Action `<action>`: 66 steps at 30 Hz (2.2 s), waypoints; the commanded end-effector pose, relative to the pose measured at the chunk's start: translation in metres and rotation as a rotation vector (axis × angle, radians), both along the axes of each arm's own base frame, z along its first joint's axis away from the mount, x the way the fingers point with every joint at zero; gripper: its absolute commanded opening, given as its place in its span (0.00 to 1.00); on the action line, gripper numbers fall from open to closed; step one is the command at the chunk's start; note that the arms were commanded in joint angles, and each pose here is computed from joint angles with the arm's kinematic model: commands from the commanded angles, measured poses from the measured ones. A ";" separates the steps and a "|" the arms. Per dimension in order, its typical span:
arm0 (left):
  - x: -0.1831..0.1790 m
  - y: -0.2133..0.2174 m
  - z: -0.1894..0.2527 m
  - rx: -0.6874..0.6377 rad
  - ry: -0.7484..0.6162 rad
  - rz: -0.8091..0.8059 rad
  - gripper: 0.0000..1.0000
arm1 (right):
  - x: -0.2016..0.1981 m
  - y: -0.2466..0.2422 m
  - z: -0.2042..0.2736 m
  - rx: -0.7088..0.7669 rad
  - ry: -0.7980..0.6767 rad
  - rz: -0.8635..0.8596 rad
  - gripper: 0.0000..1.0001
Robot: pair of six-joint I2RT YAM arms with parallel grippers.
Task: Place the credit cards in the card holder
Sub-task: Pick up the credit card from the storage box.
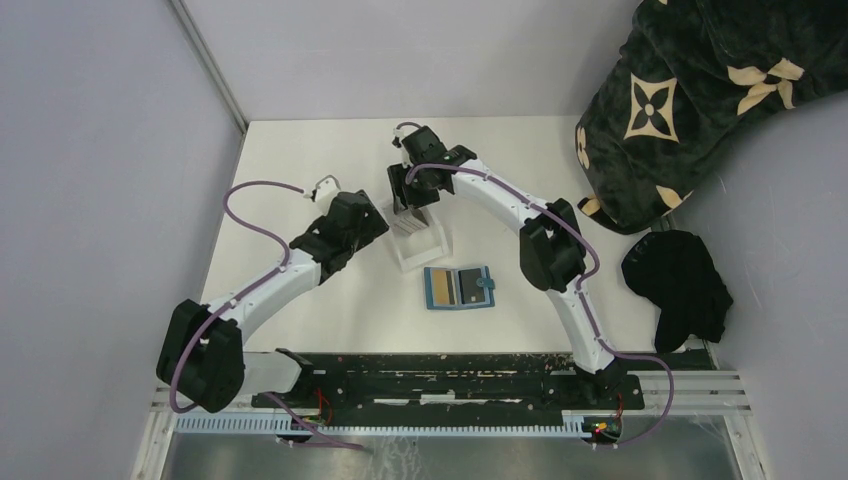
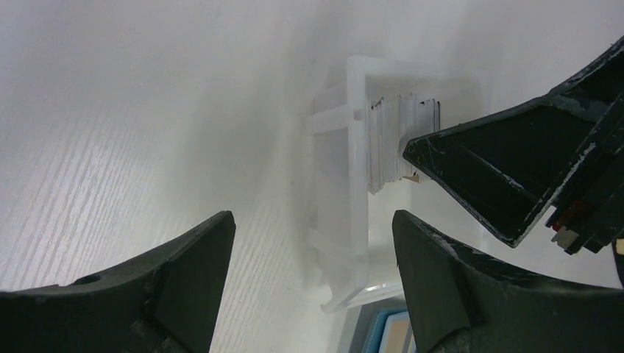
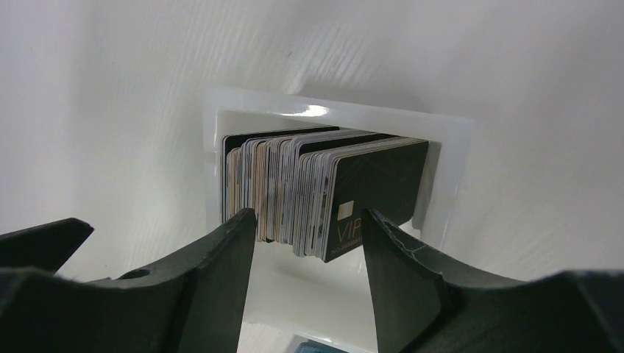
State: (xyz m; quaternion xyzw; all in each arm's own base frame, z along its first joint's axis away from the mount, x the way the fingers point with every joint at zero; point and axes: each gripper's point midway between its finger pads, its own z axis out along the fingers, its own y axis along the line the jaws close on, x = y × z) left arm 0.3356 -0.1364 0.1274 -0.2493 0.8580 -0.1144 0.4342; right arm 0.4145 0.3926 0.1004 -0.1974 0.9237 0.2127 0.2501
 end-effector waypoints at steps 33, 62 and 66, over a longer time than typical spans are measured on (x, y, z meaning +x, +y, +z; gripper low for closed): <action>0.026 -0.009 -0.071 -0.204 0.121 -0.083 0.54 | 0.009 0.010 -0.016 0.211 0.177 -0.041 0.58; 0.047 -0.030 -0.076 -0.247 0.145 -0.135 0.53 | -0.019 0.029 0.000 0.174 0.162 0.051 0.40; 0.048 -0.030 -0.075 -0.244 0.142 -0.137 0.53 | -0.021 0.030 0.006 0.169 0.152 0.056 0.37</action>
